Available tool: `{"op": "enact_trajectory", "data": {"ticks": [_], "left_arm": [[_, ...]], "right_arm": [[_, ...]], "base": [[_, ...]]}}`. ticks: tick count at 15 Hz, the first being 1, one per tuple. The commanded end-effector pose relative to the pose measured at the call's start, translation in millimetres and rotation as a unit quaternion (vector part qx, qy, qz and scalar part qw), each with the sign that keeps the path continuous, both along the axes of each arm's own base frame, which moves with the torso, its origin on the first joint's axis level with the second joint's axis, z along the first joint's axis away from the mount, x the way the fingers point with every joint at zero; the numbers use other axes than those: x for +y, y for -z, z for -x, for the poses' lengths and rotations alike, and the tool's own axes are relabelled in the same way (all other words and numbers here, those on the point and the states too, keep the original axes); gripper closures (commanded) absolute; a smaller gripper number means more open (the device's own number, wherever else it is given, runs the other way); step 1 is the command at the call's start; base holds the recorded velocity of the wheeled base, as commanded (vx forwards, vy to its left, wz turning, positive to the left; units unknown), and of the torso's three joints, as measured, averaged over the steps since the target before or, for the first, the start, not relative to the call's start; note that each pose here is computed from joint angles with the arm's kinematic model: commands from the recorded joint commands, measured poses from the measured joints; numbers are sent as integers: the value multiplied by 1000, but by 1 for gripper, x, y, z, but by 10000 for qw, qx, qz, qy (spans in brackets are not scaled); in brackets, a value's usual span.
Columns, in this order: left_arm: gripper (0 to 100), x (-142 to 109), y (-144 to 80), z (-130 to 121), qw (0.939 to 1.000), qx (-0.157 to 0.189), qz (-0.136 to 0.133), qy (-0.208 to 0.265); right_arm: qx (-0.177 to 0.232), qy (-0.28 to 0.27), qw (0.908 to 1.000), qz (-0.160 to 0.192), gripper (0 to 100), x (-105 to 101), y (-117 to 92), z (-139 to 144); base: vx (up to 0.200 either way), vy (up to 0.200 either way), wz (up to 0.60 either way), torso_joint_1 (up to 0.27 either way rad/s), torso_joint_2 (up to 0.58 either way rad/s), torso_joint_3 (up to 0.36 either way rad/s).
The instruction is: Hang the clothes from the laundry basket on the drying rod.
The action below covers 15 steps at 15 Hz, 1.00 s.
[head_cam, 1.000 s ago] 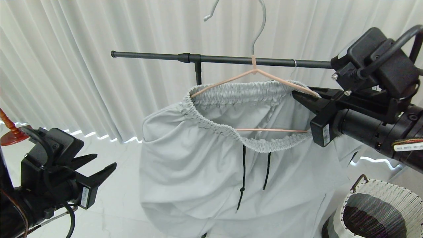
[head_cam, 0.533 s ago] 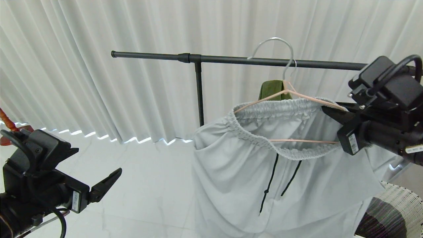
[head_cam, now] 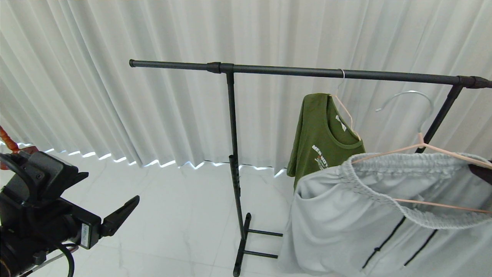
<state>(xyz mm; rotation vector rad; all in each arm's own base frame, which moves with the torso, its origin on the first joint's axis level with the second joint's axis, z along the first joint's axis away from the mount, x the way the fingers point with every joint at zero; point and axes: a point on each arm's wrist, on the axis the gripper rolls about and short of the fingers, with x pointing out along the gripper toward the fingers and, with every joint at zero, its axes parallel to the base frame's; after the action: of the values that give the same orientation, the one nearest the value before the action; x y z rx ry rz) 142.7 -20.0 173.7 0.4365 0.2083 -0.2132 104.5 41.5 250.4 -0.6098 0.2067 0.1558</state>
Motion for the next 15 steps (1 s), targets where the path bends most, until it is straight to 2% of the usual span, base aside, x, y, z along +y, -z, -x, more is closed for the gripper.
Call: {"op": "enact_trajectory", "data": {"ticks": [1, 5, 11, 15], "left_arm": [[0, 0, 1, -1, 10000, 24, -2, 1], [0, 0, 1, -1, 10000, 39, -5, 1], [0, 0, 1, -1, 10000, 30, -11, 11], [0, -1, 0, 0, 10000, 7, -8, 19]], "right_arm": [[-262, 707, 9971, -101, 100, -28, -4, 37], [-159, 1553, 9877, -45, 100, -43, 3, 60], [-238, 2674, 9633, -33, 100, -53, 1, 66], [-291, 3460, 9378, -8, 100, -59, 0, 70]], "base": [[0, 0, 0, 0, 0, 0], [0, 0, 0, 0, 0, 0], [0, 0, 0, 0, 0, 0], [0, 0, 0, 0, 0, 0]]}}
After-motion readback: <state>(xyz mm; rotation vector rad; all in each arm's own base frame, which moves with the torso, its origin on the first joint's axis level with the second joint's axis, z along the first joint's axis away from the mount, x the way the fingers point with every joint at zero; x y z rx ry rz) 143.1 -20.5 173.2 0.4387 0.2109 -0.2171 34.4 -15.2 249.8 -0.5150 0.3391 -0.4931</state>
